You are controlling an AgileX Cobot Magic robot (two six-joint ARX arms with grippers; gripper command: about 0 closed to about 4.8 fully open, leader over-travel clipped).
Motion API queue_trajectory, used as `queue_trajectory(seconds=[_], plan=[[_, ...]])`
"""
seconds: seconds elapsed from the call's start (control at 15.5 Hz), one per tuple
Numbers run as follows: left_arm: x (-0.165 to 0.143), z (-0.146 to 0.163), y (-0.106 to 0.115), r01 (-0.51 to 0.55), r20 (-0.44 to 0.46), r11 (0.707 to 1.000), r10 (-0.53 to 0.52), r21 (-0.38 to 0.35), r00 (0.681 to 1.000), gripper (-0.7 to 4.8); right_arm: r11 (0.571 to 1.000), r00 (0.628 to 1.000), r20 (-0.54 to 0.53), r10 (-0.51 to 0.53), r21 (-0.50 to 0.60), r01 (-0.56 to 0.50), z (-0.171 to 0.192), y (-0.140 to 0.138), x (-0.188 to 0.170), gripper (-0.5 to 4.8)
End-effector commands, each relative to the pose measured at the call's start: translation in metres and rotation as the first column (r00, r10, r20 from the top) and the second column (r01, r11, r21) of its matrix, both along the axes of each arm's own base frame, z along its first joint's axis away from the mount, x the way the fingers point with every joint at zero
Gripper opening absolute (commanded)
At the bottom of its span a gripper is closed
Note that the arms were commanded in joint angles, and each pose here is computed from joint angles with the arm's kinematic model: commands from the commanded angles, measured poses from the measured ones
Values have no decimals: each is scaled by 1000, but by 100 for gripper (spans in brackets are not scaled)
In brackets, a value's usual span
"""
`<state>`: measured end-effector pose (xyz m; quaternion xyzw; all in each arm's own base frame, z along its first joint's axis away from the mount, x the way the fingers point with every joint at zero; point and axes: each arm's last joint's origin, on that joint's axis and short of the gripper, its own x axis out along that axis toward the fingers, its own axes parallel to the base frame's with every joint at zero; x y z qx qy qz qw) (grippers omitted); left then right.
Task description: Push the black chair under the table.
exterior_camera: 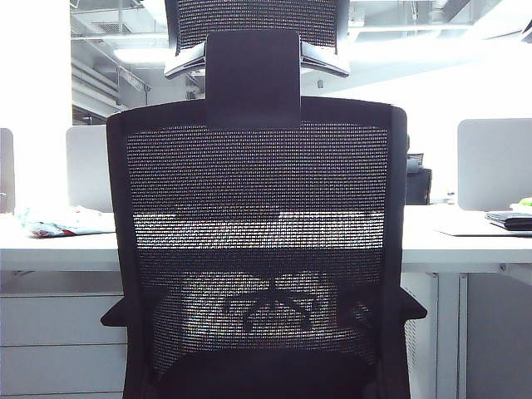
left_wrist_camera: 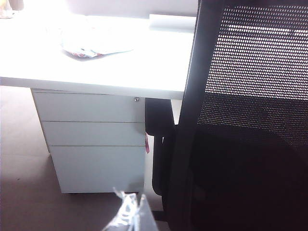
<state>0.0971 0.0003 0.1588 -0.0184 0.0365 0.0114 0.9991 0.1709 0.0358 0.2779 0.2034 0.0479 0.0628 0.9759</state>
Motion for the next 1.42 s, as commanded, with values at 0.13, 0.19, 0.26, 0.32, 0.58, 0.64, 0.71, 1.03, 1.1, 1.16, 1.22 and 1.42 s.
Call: queue_trajectory(seconds=[0.13, 0.19, 0.26, 0.32, 0.58, 0.64, 0.71, 1.03, 1.1, 1.16, 1.22, 1.42], plan=[[0, 1, 0, 4, 12, 1000, -4, 4, 1000, -5, 983, 992, 26, -120, -135, 123, 5, -6, -13, -1], [0, 1, 0, 4, 12, 1000, -4, 4, 1000, -5, 943, 957, 13, -290, -164, 288, 5, -14, -26, -1], [0, 1, 0, 4, 12, 1000, -4, 4, 1000, -5, 906, 925, 13, -379, -199, 374, 3, -19, -36, -1], [0, 1, 0, 4, 12, 1000, -4, 4, 1000, -5, 882, 908, 25, -418, -226, 413, 0, -23, -42, -1], [0, 1, 0, 4, 12, 1000, -4, 4, 1000, -5, 842, 916, 92, -391, -366, 396, -45, -36, -69, -1], [0, 1, 0, 4, 12, 1000, -4, 4, 1000, -5, 842, 913, 96, -397, -357, 404, -53, -38, -71, -1], [0, 1, 0, 4, 12, 1000, -4, 4, 1000, -5, 848, 914, 103, -393, -343, 404, -63, -41, -74, -1], [0, 1, 0, 4, 12, 1000, -4, 4, 1000, -5, 900, 951, 110, -288, -310, 308, -104, -40, -76, -1], [0, 1, 0, 4, 12, 1000, -4, 4, 1000, -5, 910, 958, 88, -272, -300, 286, -111, -39, -75, -1], [0, 1, 0, 4, 12, 1000, -4, 4, 1000, -5, 919, 968, 71, -242, -304, 252, -117, -38, -74, -1], [0, 1, 0, 4, 12, 1000, -4, 4, 1000, -5, 926, 975, 57, -214, -307, 221, -118, -38, -74, -1], [0, 1, 0, 4, 12, 1000, -4, 4, 1000, -5, 926, 976, 67, -208, -308, 219, -117, -38, -74, -1]])
